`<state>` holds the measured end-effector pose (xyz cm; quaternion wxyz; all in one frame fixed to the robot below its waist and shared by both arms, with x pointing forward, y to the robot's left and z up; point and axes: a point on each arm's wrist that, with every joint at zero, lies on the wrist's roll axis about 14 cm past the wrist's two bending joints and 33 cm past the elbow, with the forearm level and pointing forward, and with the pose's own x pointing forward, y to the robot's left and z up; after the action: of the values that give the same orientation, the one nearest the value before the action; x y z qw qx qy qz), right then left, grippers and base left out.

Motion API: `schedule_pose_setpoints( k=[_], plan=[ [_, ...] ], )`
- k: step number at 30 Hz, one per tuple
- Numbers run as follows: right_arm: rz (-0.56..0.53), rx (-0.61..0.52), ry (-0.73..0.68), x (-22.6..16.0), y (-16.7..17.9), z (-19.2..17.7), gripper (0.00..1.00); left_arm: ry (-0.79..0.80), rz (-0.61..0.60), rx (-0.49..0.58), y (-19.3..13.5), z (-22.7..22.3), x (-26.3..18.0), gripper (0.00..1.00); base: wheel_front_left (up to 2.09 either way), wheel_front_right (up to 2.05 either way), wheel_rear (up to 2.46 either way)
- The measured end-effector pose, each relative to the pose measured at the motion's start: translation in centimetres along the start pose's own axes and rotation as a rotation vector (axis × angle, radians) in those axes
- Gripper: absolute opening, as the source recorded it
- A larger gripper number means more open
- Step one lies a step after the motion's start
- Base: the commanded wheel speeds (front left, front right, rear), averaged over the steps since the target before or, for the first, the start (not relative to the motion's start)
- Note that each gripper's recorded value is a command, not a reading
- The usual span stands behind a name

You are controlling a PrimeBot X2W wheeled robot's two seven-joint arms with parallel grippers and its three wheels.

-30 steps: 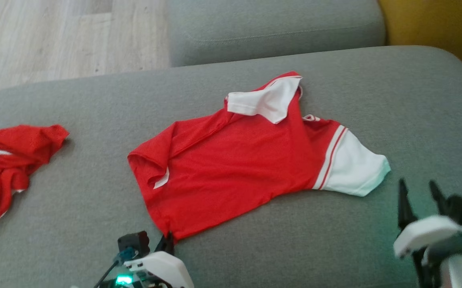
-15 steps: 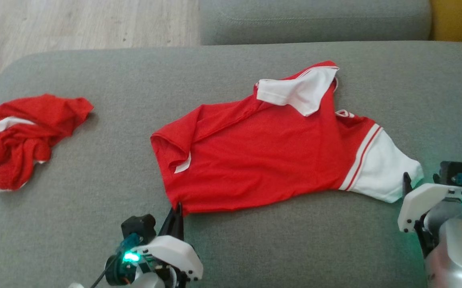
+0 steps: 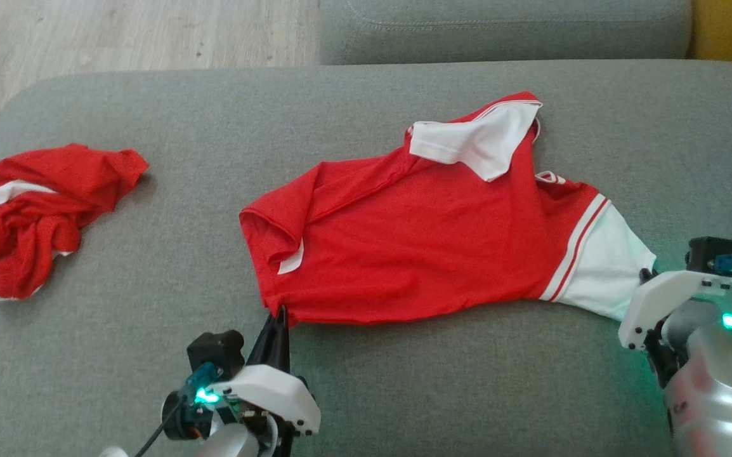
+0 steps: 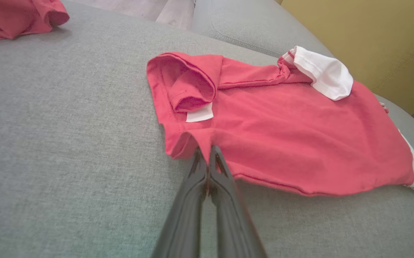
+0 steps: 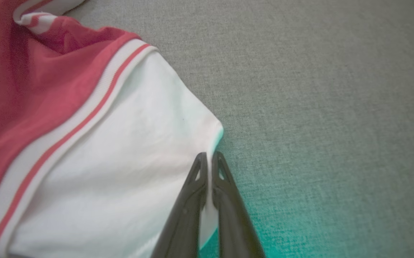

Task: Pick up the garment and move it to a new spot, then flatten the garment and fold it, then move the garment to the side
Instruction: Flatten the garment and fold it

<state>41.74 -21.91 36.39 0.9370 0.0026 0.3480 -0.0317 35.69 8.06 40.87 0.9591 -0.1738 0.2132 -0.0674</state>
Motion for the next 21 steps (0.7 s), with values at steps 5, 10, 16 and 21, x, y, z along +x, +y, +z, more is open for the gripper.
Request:
schedule_pose_setpoints(
  k=[5,10,16,21],
  plan=[
    [0.018,0.051,-0.031,-0.6,0.3,0.1,0.00,-0.024,-0.020,0.013,-0.6,0.7,-0.2,0.00,0.00,0.00,0.00],
    [0.051,0.088,-0.138,-1.9,1.1,2.1,0.00,-0.091,-0.051,0.033,-1.4,2.7,-0.7,0.00,0.00,0.00,0.00],
    [0.122,0.151,-0.364,-4.5,2.5,8.2,0.00,-0.226,-0.107,0.065,-2.6,7.1,-1.9,0.00,0.00,0.00,0.00],
    [0.219,0.174,-0.610,-9.3,3.4,15.3,0.00,-0.404,-0.157,0.090,-3.8,13.4,-3.7,0.00,0.00,0.00,0.00]
  ],
)
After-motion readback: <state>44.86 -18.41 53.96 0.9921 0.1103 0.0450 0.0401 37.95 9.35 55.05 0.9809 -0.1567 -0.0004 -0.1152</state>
